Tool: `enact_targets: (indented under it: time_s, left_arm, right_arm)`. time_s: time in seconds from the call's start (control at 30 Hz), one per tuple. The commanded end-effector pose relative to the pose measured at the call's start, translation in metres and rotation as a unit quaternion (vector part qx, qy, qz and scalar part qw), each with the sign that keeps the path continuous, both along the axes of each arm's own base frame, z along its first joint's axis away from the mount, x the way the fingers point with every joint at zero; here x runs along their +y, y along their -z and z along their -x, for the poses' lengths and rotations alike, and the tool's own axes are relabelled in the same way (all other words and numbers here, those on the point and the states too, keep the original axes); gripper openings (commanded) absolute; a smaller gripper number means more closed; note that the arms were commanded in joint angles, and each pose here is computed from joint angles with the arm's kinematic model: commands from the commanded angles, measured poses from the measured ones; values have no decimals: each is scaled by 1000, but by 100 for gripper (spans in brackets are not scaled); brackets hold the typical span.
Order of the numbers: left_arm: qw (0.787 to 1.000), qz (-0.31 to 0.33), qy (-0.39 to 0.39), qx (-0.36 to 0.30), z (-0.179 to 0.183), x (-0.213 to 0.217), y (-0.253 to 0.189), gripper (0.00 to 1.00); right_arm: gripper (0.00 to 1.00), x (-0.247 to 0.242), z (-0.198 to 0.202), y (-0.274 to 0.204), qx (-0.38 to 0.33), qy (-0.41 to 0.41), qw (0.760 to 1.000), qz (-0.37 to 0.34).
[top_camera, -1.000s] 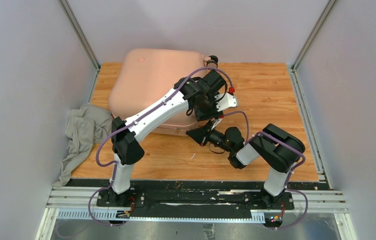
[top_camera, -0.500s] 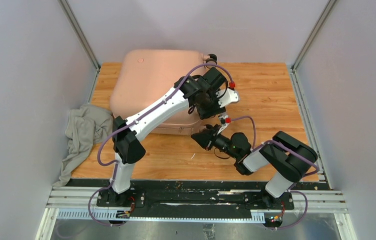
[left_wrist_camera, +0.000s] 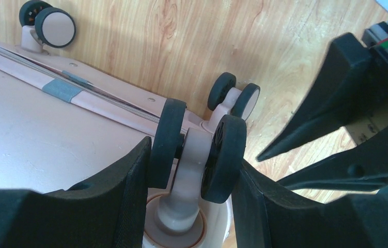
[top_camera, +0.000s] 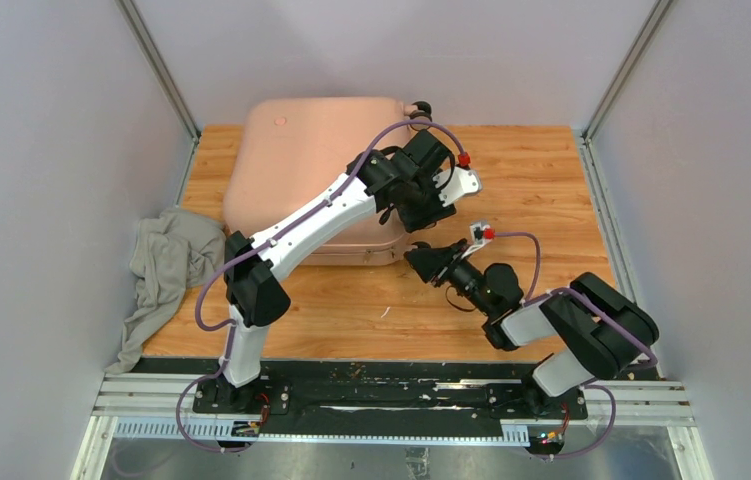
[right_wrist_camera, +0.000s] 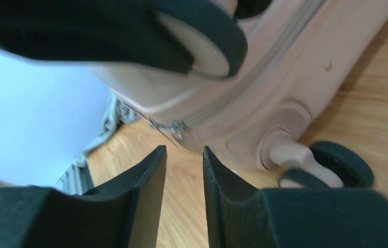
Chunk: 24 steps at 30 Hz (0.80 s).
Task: Pack the luggage
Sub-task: Zip the luggage at the corner of the board.
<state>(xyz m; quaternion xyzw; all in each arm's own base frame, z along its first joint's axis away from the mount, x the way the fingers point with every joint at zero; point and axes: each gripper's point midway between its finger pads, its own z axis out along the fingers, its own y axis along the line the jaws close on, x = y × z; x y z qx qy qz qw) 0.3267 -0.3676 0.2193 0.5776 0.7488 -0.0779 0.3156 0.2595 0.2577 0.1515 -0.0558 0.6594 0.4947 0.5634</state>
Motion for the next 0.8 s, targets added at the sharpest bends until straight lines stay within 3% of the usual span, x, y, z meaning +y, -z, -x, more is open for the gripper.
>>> enact_targets:
  time_s: [0.0,0.2,0.43,0.77]
  left_arm:
    - [983,164,-29,-80,-13,-26,-102,0]
    - [981,173,-25,-89,-13,-28,-112,0]
    - [977,188,-23,-95,-16,-33,-124,0]
    - [978,184,-25,-94,-19,-36,-119,0]
  right_arm:
    - [43,11,-15,-35,-25,-18,998,-48]
    - [53,37,-7,-29,-33,-64,997,-31]
    - [60,35,-13,-2,-33,-27,999,13]
    - [54,42,-25,4,-47,-10,998,32]
